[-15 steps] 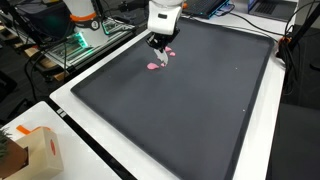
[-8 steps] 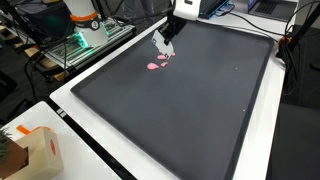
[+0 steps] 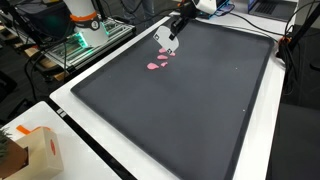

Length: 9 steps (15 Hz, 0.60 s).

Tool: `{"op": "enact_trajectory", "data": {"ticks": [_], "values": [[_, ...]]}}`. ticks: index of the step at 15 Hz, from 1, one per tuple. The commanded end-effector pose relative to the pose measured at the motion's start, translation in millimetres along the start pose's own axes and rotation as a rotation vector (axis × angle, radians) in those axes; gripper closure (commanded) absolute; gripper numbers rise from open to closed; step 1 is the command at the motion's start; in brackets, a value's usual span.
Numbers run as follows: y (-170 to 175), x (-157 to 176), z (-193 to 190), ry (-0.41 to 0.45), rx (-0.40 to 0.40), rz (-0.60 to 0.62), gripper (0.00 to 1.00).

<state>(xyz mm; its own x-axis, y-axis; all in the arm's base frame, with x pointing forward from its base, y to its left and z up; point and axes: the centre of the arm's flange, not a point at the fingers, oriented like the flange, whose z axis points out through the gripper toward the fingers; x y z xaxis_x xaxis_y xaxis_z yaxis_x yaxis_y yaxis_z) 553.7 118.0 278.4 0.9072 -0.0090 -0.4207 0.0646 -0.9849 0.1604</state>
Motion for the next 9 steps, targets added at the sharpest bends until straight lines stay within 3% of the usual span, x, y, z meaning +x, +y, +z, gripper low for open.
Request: {"op": "enact_trajectory", "data": {"ticks": [1,9], "values": [[-34.6,3.1,-0.4,-0.008,-0.097,-0.082,0.99],[-95.1,-19.2,8.8,0.027,-0.227,-0.271,0.99]]}}
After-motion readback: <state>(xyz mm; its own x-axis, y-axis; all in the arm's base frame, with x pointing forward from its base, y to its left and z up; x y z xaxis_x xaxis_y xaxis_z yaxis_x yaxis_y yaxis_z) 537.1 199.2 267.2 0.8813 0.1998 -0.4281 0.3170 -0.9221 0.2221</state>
